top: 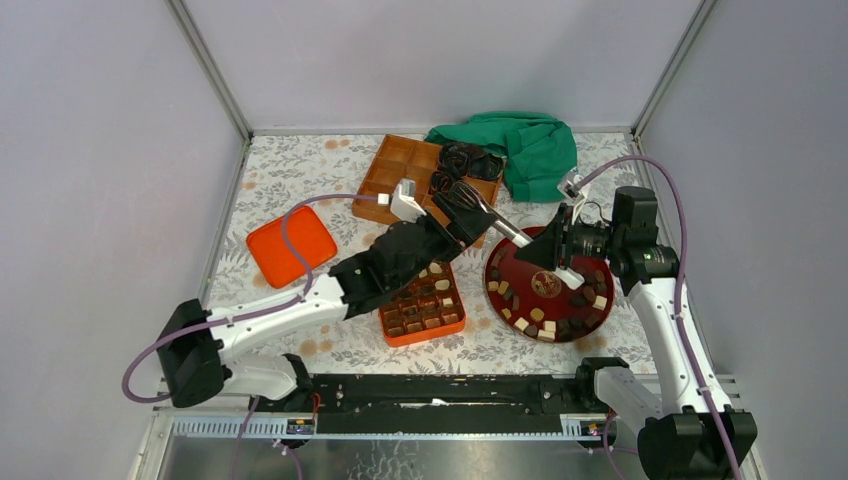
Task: Pack the chocolate
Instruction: Adjust the clamp.
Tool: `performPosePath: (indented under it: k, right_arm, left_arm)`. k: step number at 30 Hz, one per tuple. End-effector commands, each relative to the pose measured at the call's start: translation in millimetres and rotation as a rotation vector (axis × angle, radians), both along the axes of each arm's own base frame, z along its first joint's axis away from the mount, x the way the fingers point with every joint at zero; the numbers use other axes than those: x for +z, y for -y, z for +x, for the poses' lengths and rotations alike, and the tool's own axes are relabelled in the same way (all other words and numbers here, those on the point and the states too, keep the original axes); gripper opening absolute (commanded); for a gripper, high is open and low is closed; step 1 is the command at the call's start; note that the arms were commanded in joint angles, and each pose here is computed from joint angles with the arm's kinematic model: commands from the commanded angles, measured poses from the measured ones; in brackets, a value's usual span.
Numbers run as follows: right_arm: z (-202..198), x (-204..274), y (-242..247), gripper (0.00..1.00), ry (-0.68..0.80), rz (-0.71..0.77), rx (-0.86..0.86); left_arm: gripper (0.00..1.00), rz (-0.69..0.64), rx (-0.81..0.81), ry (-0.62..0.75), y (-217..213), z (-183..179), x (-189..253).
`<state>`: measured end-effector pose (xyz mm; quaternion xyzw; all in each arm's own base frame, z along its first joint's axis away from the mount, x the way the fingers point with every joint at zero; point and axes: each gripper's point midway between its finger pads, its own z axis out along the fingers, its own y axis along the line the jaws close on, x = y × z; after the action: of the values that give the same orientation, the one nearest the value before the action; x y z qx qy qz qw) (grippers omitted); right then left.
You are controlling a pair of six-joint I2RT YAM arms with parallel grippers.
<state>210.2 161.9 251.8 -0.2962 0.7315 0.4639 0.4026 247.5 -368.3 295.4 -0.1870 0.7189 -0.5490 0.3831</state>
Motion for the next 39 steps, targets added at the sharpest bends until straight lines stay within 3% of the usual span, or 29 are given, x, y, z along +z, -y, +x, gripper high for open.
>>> performPosePath:
  k: [1, 22, 27, 32, 39]
  right_arm:
    - [3, 23, -4, 0.33, 0.093, 0.044, 0.026]
    - [7, 15, -9, 0.33, 0.085, 0.011, 0.038]
    - [1, 11, -2, 0.33, 0.13, -0.055, 0.029]
    - [-3, 7, 0, 0.33, 0.171, -0.079, 0.031]
    - [4, 6, 2, 0.32, 0.162, -0.093, 0.02]
  left_arm:
    - [0.87, 0.102, 0.103, -0.171, -3, 10, -39]
    - [0.85, 0.045, 0.054, -0.079, 18, 14, -12]
    - [0.87, 0.078, -0.038, 0.081, 13, -1, -6]
    - [0.95, -0.068, -0.121, 0.267, -9, -26, 4]
    - [0.99, -0.094, -0.062, 0.194, -6, -11, 8]
